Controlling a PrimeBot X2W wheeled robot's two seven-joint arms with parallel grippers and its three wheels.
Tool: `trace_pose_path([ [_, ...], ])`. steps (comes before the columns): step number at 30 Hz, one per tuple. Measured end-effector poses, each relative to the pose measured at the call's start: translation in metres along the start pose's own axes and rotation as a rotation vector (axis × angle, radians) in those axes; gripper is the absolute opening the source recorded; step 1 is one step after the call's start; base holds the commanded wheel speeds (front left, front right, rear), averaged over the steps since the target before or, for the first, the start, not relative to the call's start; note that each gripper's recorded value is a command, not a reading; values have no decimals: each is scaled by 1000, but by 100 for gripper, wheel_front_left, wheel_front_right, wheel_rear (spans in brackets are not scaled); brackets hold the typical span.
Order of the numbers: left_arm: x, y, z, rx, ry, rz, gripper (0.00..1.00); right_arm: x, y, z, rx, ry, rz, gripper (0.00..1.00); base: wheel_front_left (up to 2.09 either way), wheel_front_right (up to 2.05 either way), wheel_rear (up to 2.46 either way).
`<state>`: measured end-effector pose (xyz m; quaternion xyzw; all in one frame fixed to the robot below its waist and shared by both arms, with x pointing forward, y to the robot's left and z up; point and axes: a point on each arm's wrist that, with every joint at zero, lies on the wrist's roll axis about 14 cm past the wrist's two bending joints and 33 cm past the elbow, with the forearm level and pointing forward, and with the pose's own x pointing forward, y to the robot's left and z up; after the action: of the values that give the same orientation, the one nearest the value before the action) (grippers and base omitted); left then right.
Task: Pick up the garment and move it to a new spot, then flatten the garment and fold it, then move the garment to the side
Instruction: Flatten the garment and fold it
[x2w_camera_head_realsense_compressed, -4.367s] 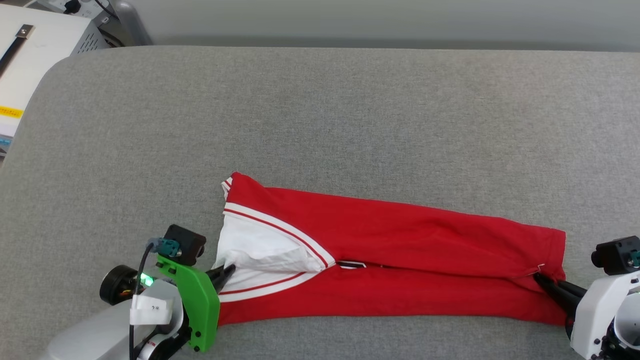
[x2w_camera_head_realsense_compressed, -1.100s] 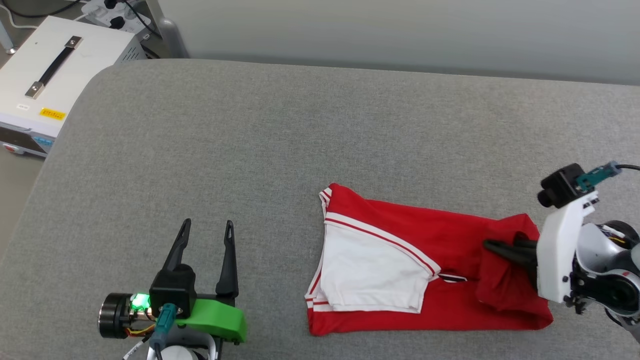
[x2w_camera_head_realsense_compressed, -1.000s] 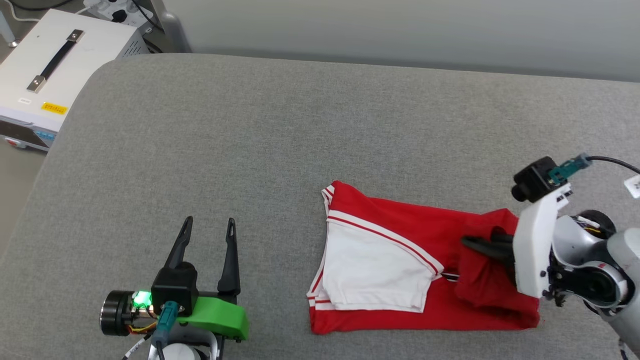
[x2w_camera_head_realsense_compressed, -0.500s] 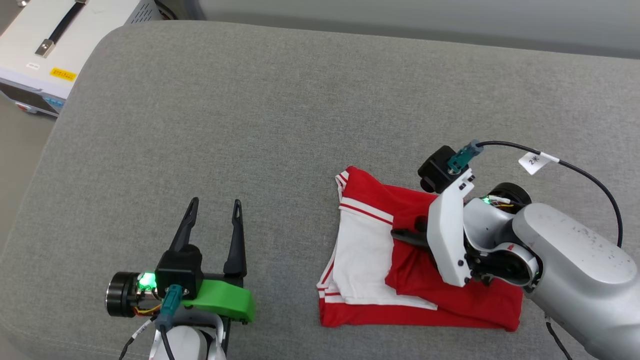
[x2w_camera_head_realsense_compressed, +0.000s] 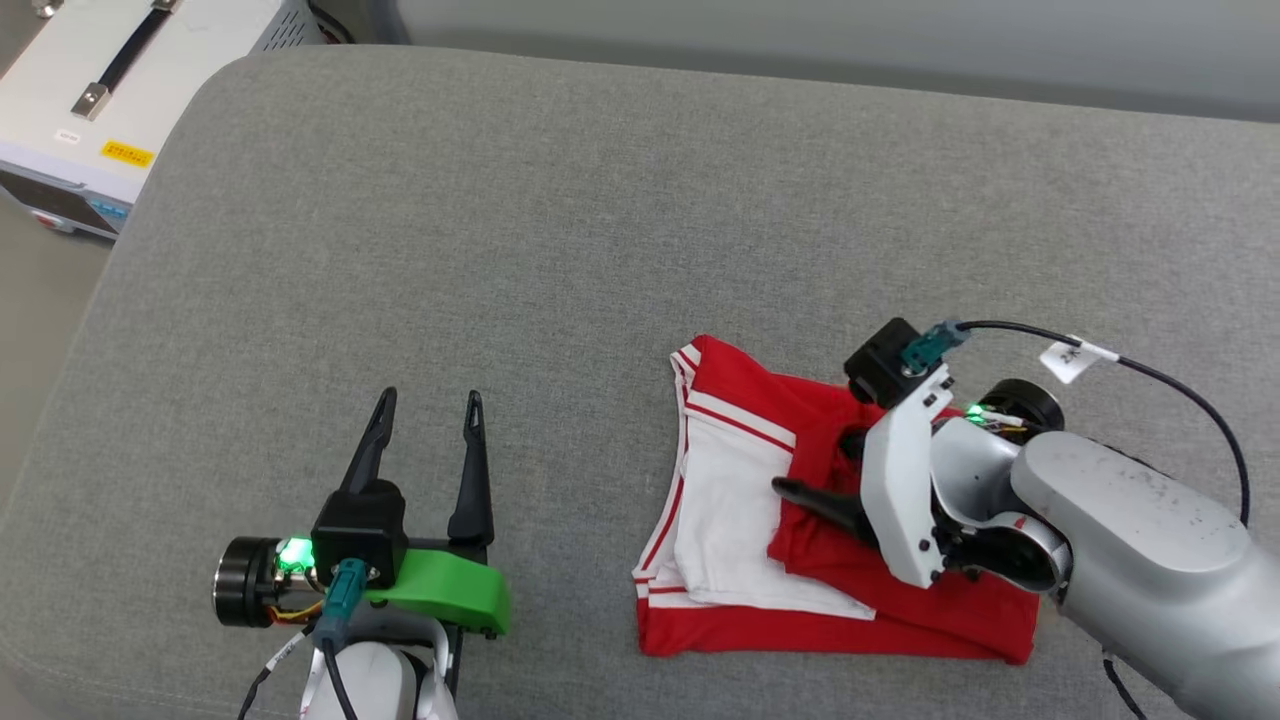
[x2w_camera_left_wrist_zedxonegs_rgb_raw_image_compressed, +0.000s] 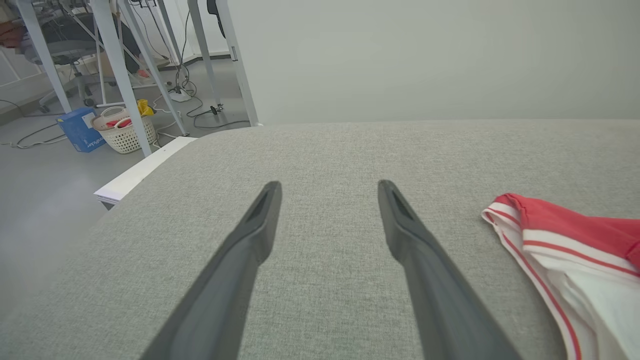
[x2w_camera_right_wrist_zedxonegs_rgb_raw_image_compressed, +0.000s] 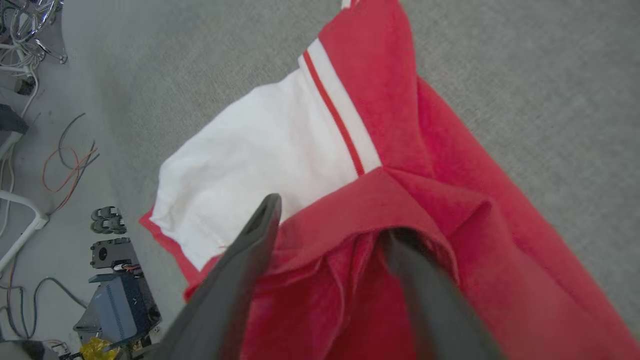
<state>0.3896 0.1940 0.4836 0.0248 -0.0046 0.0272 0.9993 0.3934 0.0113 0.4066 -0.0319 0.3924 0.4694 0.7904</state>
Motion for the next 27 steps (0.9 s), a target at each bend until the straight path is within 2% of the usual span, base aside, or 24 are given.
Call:
trace_pose_path([
  [12,-14,-1,13,-9,-36,-5,100,-83,-26,74,-115,-457,-147,100,0,0,0],
  [16,-17,-4,18,-11,-50,-15,100,-119,-43,88,-151,-633,-257,100,0,0,0],
  [17,-19,-7,21,-11,-59,-25,100,-147,-58,91,-182,-760,-359,100,0,0,0],
  [21,-20,-12,27,-14,-78,-39,100,-176,-74,81,-206,-856,-506,100,0,0,0],
  [27,-22,-20,36,-18,-106,-64,100,-208,-75,59,-149,-973,-673,100,0,0,0],
])
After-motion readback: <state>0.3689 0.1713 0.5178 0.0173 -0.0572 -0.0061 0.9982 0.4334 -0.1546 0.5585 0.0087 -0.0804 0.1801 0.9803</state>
